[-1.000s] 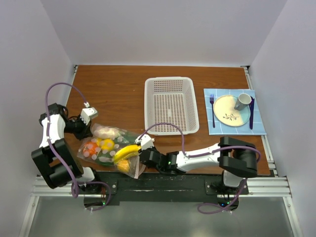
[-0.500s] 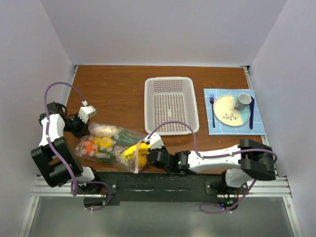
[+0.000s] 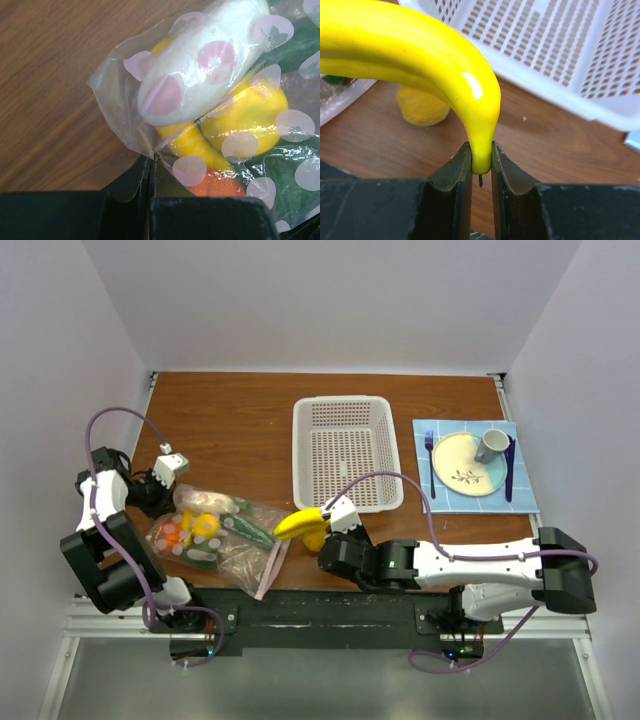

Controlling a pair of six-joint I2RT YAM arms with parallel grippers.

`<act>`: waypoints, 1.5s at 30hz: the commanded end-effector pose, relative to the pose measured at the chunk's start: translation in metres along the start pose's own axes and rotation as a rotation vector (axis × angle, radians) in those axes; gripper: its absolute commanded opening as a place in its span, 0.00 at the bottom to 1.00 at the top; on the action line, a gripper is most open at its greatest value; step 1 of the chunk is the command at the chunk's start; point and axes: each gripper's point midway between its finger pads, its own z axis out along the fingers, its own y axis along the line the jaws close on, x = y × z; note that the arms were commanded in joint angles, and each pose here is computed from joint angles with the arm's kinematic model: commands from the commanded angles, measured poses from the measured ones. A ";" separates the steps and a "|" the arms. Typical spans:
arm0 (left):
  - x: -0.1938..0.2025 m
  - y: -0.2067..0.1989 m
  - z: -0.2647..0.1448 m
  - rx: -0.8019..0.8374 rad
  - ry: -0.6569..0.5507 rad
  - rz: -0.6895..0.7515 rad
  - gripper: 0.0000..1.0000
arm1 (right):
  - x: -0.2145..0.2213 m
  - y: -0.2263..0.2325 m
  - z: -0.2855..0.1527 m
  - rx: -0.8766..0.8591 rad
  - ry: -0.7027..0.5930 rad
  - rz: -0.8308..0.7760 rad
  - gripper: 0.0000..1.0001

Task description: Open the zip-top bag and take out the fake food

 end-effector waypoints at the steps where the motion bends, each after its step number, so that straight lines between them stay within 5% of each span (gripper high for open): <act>1: 0.005 -0.002 -0.003 -0.020 0.013 0.019 0.00 | -0.088 -0.022 -0.008 0.099 -0.188 0.052 0.01; 8: 0.001 -0.002 -0.009 -0.027 0.007 0.026 0.00 | -0.144 -0.087 0.016 0.187 -0.206 0.200 0.00; 17: -0.010 -0.010 -0.018 -0.020 -0.024 0.040 0.00 | -0.081 -0.099 0.087 0.284 0.062 0.138 0.06; 21: -0.003 -0.012 -0.014 -0.014 -0.004 0.039 0.00 | -0.078 -0.100 0.096 0.289 0.106 0.132 0.41; 22: -0.002 -0.013 -0.014 -0.013 -0.003 0.034 0.00 | -0.083 -0.100 0.095 0.291 0.096 0.133 0.67; 25: -0.003 -0.013 -0.014 -0.013 -0.008 0.036 0.00 | -0.099 -0.104 0.089 0.291 0.067 0.123 0.99; 34: -0.003 -0.012 -0.014 -0.014 -0.005 0.028 0.00 | -0.123 -0.044 0.012 -0.034 -0.106 0.056 0.99; 41: -0.002 -0.013 -0.010 -0.003 -0.013 0.011 0.00 | -0.052 0.047 -0.017 -0.331 -0.057 0.060 0.99; 45: -0.002 -0.015 -0.012 -0.004 -0.010 0.014 0.00 | -0.016 0.070 0.000 -0.344 0.011 0.013 0.99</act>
